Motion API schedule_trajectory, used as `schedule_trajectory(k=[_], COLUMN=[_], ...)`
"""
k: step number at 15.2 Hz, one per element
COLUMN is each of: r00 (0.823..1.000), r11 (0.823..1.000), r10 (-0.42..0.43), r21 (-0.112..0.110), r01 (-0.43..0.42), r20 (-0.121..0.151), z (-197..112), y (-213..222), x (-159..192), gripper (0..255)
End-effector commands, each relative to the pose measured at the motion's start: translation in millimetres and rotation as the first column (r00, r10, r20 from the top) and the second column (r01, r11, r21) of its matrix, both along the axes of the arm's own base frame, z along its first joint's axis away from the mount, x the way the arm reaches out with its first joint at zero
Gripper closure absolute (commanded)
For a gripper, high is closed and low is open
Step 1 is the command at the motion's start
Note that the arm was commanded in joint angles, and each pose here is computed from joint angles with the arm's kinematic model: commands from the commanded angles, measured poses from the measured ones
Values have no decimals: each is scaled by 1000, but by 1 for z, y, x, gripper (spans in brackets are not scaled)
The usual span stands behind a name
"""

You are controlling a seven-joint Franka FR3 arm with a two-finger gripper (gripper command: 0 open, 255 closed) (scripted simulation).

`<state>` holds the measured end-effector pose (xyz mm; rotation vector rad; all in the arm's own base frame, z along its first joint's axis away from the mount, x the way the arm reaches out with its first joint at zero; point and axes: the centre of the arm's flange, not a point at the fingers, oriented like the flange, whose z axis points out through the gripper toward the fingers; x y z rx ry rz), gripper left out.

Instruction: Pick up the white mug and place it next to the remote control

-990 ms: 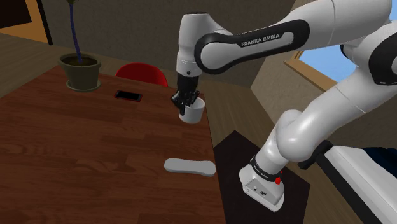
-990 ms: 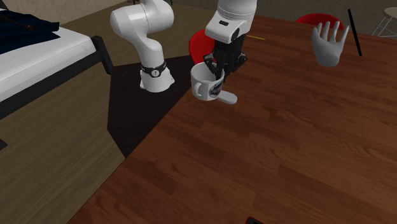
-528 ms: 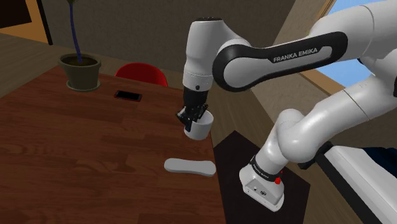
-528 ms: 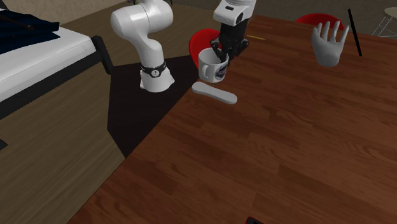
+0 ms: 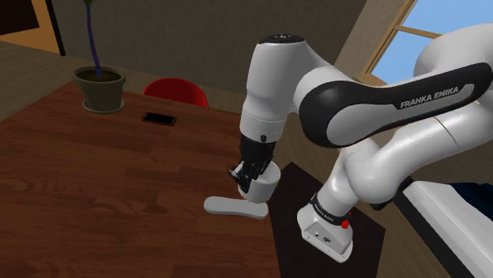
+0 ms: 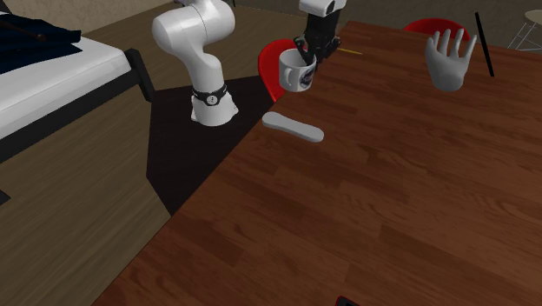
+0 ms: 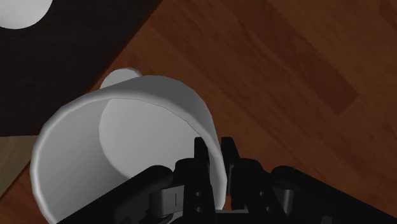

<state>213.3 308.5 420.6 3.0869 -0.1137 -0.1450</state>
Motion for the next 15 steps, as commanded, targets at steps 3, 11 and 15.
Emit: schedule_trajectory(k=[3,11,15], r00=[1000,1000,1000], r11=[1000,1000,1000], r10=[-1,-1,-1], r21=[0,0,0], r01=[1,1,1], r20=[0,0,0], z=[0,-26,-47], y=[28,47,47], x=[-46,-78,-78], gripper=[255,255,255])
